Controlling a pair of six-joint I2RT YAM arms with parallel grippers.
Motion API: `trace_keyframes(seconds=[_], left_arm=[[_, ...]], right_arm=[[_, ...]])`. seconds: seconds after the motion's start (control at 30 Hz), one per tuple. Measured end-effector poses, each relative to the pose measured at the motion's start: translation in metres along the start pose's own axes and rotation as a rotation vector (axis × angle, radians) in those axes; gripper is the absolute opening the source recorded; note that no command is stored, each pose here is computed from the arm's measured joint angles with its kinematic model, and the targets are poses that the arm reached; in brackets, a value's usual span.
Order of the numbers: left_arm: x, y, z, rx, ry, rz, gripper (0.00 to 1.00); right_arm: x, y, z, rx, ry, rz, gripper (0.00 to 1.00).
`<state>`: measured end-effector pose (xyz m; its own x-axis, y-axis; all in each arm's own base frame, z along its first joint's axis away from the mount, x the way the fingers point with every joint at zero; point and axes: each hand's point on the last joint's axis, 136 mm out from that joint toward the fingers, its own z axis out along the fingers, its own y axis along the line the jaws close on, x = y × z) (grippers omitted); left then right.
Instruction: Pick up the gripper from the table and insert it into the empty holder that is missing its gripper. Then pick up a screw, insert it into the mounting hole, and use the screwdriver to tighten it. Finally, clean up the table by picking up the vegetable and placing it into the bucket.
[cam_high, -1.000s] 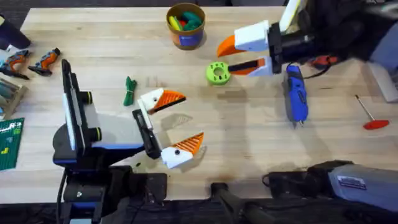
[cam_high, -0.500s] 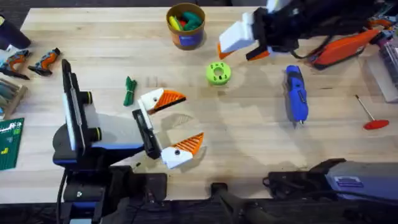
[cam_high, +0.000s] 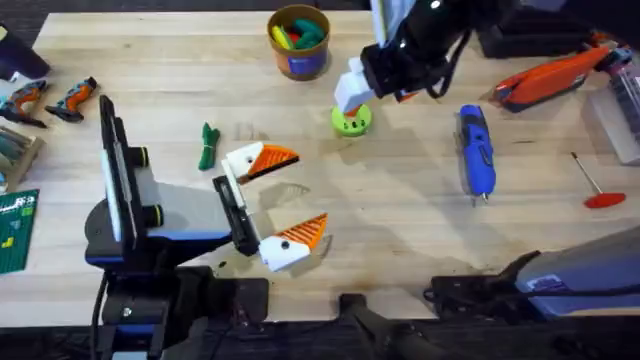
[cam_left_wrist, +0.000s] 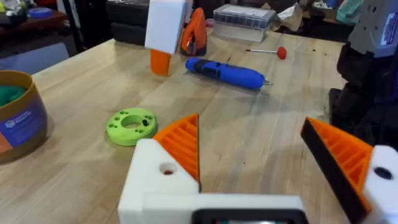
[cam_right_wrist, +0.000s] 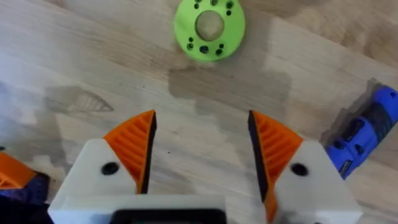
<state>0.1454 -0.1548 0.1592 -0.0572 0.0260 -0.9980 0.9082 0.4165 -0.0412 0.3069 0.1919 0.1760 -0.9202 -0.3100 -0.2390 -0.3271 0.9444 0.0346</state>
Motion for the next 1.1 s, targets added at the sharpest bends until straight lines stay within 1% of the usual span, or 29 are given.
trace_keyframes(seconds=[0.3,0.5,0.7,0.87,0.97,1.0,1.03,1.1], left_arm=[[0.0,0.0,0.0,0.0,0.0,-0.001,0.985],[0.0,0.0,0.0,0.0,0.0,0.0,0.985],[0.0,0.0,0.0,0.0,0.0,0.0,0.986],[0.0,0.0,0.0,0.0,0.0,0.0,0.986],[0.0,0.0,0.0,0.0,0.0,0.0,0.986],[0.0,0.0,0.0,0.0,0.0,0.0,0.986],[0.0,0.0,0.0,0.0,0.0,0.0,0.986],[0.0,0.0,0.0,0.0,0.0,0.0,0.986]], right_arm=[[-0.001,-0.007,0.021,0.064,0.043,-0.007,0.749],[-0.001,-0.008,0.039,0.078,0.081,-0.009,0.64],[-0.004,-0.006,0.061,0.086,0.108,-0.011,0.63],[-0.009,-0.005,0.071,0.086,0.106,-0.008,0.64],[-0.014,-0.003,0.073,0.081,0.086,-0.002,0.609],[-0.016,-0.003,0.074,0.08,0.08,0.0,0.608],[-0.017,-0.003,0.075,0.079,0.078,0.004,0.656],[-0.017,-0.002,0.078,0.081,0.082,0.011,0.782]])
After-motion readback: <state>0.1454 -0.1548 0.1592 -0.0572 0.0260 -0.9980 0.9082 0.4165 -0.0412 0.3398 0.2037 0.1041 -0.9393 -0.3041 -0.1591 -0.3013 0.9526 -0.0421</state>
